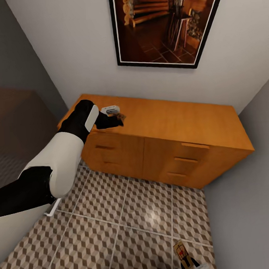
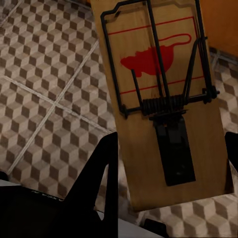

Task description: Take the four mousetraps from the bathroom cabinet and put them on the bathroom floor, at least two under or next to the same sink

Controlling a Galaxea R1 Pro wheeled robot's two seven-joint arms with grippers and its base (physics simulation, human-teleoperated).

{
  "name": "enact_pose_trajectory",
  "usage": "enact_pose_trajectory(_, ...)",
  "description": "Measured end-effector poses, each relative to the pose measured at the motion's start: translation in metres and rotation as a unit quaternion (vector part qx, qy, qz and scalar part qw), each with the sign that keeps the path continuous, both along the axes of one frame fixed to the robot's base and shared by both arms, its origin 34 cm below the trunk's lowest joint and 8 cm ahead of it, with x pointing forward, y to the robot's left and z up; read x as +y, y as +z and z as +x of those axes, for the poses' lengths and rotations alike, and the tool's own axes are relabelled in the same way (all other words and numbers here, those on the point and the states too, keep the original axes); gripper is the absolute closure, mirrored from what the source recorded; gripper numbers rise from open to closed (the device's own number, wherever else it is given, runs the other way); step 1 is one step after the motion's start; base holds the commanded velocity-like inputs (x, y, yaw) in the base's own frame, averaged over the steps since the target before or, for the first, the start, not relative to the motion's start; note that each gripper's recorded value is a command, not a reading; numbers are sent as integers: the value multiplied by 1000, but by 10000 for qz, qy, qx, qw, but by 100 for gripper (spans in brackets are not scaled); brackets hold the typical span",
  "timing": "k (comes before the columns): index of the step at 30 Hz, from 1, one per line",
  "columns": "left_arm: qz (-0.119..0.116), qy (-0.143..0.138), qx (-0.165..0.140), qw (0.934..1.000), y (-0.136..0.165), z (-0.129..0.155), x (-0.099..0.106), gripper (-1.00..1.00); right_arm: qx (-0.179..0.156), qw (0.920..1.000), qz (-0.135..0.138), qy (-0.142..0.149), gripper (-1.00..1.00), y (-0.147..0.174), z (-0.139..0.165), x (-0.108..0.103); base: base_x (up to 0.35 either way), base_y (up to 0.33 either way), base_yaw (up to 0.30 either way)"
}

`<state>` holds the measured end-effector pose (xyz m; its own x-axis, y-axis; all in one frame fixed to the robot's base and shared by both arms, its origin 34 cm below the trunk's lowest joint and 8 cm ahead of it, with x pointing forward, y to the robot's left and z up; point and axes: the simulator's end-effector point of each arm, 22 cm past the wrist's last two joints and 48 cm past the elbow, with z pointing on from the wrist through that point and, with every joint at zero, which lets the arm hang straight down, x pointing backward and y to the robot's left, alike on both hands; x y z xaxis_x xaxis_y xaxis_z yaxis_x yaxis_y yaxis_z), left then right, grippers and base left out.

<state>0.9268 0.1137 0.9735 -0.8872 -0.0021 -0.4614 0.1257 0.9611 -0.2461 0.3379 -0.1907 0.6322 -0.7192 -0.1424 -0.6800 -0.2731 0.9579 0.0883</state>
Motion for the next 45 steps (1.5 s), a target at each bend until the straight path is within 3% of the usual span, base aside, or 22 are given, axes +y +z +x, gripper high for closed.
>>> enact_pose_trajectory(6,0,0,-1,10000,0,0,0,-100,-2,10000,0,0,100,0,0,0,-219,0,0)
enact_pose_trajectory(23,3,7,1,10000,0,0,1,-100,-3,10000,0,1,100,0,0,0,-6,0,0)
enact_pose_trajectory(37,6,4,9,10000,0,-1,1,-100,-6,10000,0,0,100,1,0,0,253,-64,0)
enact_pose_trajectory(45,6,4,13,10000,-1,-1,1,-100,-3,10000,5,0,100,0,0,1,60,-13,0)
